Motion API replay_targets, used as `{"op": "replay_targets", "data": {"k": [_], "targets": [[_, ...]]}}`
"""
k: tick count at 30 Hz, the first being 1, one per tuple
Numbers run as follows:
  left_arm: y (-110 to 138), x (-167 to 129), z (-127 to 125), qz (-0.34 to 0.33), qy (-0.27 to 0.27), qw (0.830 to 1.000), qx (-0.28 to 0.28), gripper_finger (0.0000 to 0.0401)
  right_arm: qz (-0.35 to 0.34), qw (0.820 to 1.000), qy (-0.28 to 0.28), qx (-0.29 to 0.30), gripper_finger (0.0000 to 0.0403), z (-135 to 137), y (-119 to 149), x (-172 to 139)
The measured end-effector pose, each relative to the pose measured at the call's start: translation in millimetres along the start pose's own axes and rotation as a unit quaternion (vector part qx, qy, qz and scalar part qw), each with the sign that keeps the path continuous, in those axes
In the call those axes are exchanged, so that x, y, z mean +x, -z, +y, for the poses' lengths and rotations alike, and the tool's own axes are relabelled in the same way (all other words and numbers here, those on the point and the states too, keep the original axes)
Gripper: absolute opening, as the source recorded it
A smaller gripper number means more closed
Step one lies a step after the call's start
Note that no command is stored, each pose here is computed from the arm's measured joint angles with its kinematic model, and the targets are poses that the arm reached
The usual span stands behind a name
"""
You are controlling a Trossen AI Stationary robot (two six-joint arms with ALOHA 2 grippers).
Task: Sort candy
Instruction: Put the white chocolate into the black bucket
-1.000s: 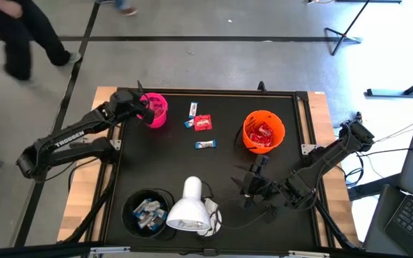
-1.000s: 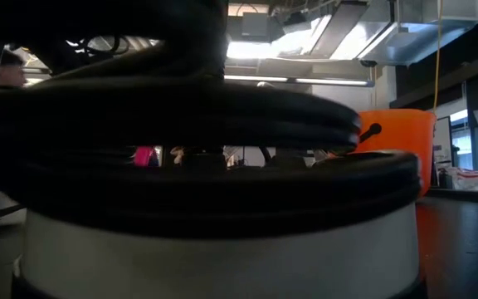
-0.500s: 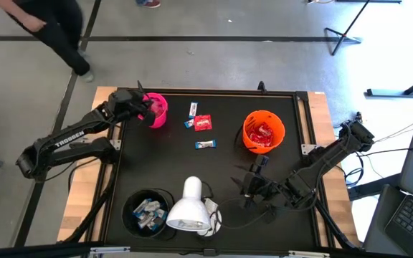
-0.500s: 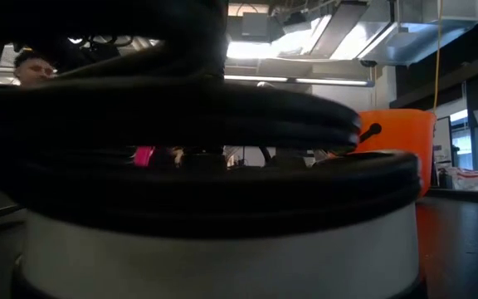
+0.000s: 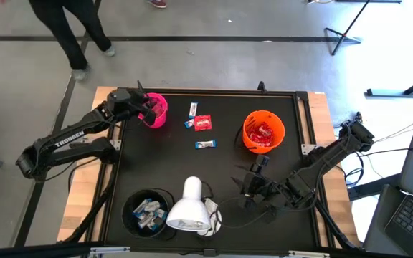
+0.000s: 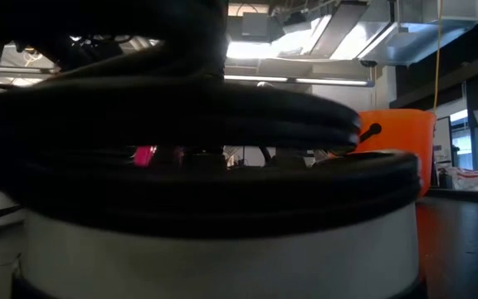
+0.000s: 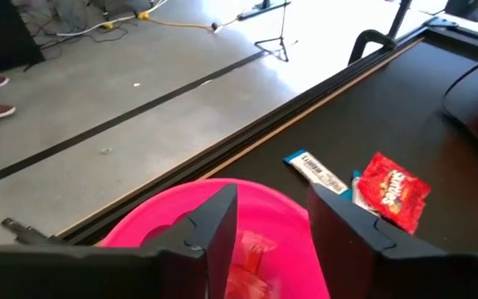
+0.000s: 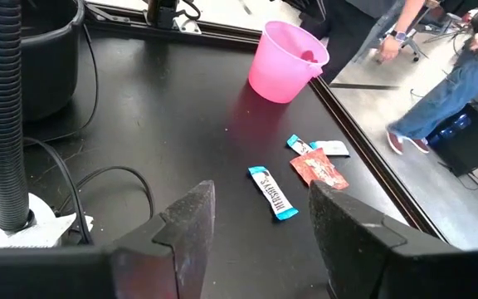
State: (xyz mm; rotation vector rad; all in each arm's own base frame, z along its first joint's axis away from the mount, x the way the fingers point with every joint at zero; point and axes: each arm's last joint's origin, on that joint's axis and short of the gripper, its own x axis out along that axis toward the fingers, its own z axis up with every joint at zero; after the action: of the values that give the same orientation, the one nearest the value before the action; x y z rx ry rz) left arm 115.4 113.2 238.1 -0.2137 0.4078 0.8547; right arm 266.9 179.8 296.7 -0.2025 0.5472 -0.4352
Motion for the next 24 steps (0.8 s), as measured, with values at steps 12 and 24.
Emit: {"op": "replay_targets", "data": {"k": [12, 24], "targets": [[-19.4, -6.2, -38.6, -0.092, 0.265, 0.960, 0.010, 0.0149, 0.002, 1.000, -0.003, 0.000, 0.0193, 0.2, 0.1, 0.0], [5.4, 1.8, -111.4, -0.054, 0.348, 0.928, 0.120, 0.0148, -0.001, 1.000, 0.001, 0.000, 0.0193, 0.0, -0.1, 0.0]]}}
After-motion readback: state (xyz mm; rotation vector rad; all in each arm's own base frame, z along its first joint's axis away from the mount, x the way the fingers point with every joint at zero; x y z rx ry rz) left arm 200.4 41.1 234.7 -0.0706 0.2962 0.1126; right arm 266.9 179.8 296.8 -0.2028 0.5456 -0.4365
